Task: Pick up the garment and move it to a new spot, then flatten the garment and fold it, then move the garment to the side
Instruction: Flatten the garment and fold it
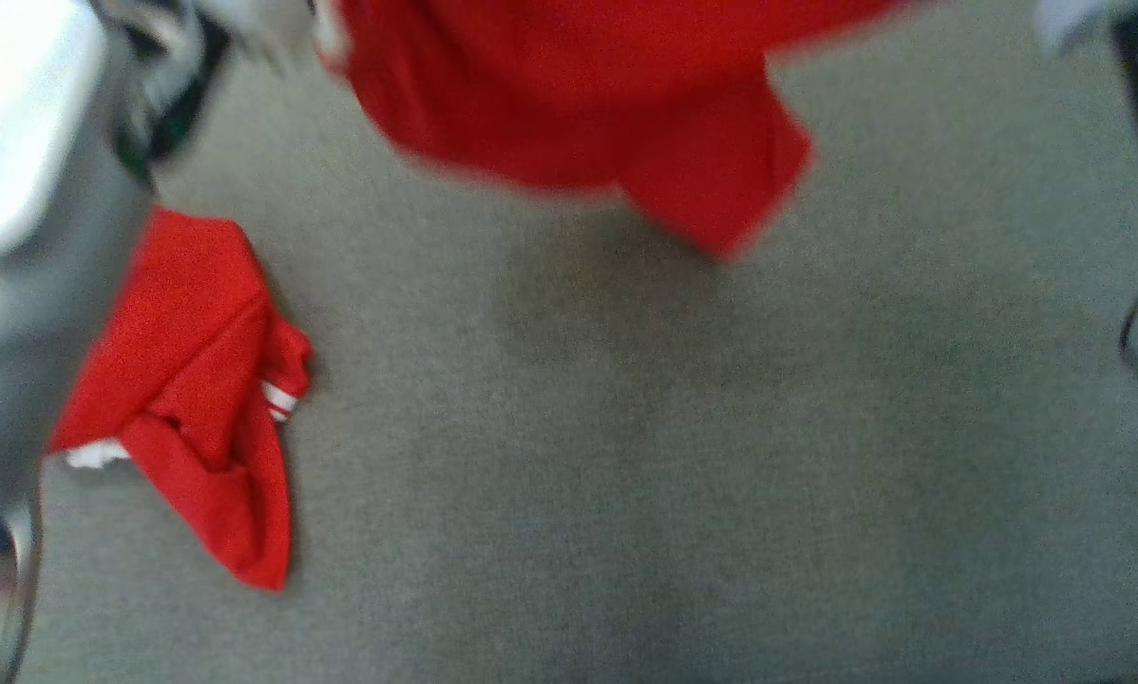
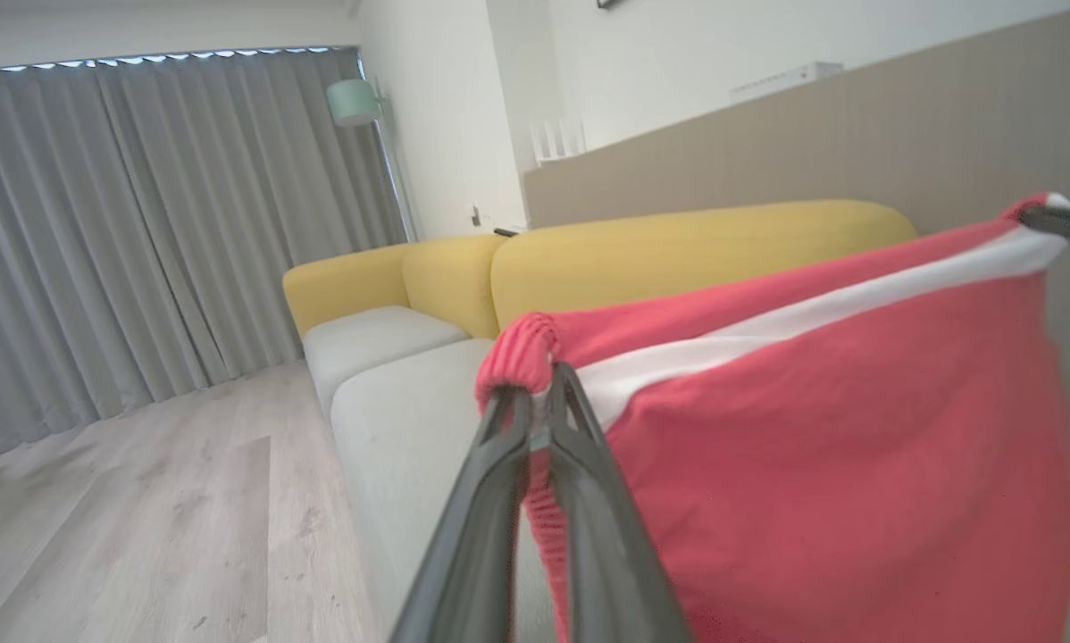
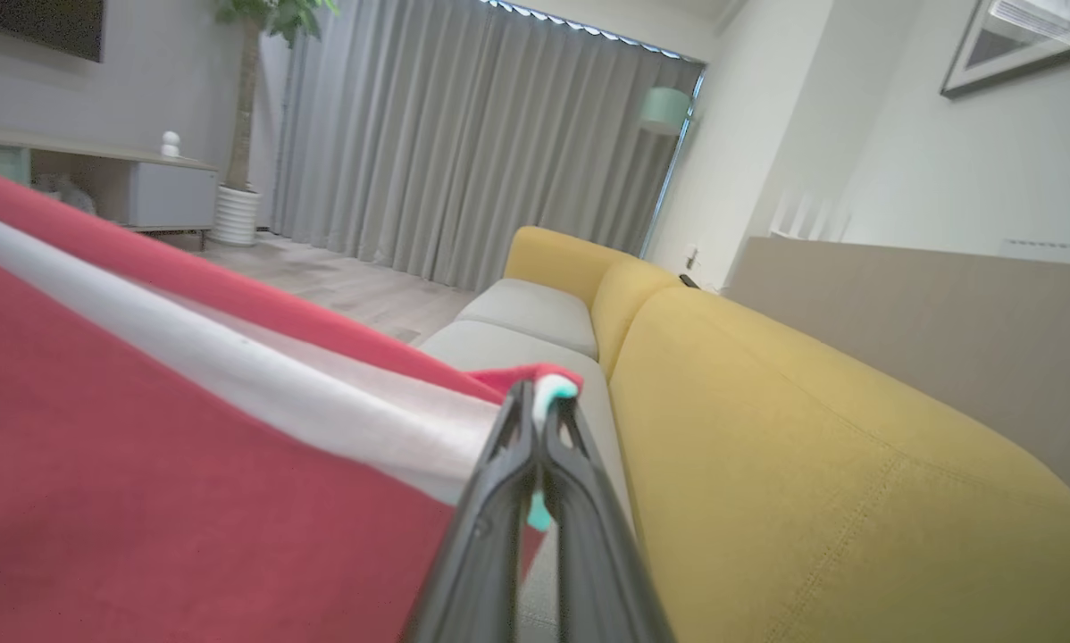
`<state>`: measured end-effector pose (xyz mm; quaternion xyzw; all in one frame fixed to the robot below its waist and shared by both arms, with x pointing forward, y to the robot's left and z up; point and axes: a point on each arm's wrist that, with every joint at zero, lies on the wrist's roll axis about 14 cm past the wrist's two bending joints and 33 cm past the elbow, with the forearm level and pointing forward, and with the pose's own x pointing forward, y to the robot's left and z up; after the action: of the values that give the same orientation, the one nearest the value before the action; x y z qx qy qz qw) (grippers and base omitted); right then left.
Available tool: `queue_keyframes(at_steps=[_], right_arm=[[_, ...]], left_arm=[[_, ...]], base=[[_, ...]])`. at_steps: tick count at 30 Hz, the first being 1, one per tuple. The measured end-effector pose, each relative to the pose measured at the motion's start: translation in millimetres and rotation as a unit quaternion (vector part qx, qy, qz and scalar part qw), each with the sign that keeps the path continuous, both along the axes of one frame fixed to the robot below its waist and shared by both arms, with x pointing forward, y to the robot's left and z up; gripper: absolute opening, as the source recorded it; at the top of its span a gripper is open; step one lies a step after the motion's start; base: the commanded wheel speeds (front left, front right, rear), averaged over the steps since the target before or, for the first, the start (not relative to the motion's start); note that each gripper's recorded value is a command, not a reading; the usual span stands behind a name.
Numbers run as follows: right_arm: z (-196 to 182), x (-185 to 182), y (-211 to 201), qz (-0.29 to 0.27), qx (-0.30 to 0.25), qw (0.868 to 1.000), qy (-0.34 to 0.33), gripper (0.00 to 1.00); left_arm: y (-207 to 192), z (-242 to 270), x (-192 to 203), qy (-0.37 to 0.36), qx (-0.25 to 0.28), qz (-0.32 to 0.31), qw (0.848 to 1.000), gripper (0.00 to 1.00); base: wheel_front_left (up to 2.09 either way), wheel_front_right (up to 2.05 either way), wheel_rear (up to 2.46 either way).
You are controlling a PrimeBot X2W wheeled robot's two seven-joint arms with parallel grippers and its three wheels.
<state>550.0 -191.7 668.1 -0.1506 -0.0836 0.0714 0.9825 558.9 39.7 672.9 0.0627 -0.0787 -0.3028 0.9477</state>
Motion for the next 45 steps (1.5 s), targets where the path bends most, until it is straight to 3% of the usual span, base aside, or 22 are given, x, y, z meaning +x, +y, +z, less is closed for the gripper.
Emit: queue_keyframes(at_steps=[8,11,16,20,24,30,35,42,45], right_arm=[[15,89,-8,-0.024,-0.028,0.998,-0.056,0.0],[-11,99,-13,-0.031,-0.024,0.998,-0.042,0.0],[-86,94,-14,-0.033,-0.042,0.997,0.053,0.0],[-167,59,-23,-0.04,-0.064,0.982,0.176,0.0],[-220,19,-31,-0.042,-0.079,0.96,0.265,0.0],[-242,-17,-38,-0.043,-0.108,0.938,0.326,0.0],[-254,-57,-46,-0.055,-0.092,0.922,0.373,0.0],[-237,-96,-61,-0.043,-0.092,0.918,0.382,0.0],[-231,-118,-67,-0.041,-0.051,0.913,0.404,0.0]], left_arm=[[-1,25,92,-0.067,-0.059,0.04,0.995,0.0],[-7,0,103,-0.062,-0.059,0.042,0.995,0.0],[-15,-58,92,0.005,-0.054,0.033,0.998,0.0],[-23,-142,48,0.096,-0.015,0.013,0.995,0.0],[-32,-192,-3,0.16,0.0,-0.018,0.987,0.0],[-31,-218,-55,0.216,0.01,-0.044,0.975,0.0],[-33,-224,-103,0.24,0.014,-0.068,0.968,0.0],[-46,-214,-151,0.231,0.007,-0.083,0.969,0.0],[-50,-214,-174,0.232,0.007,-0.088,0.969,0.0]], base=[[0.0,0.0,0.0],[0.0,0.0,0.0],[0.0,0.0,0.0],[0.0,0.0,0.0],[0.0,0.0,0.0],[0.0,0.0,0.0],[0.0,0.0,0.0],[0.0,0.0,0.0],[0.0,0.0,0.0]])
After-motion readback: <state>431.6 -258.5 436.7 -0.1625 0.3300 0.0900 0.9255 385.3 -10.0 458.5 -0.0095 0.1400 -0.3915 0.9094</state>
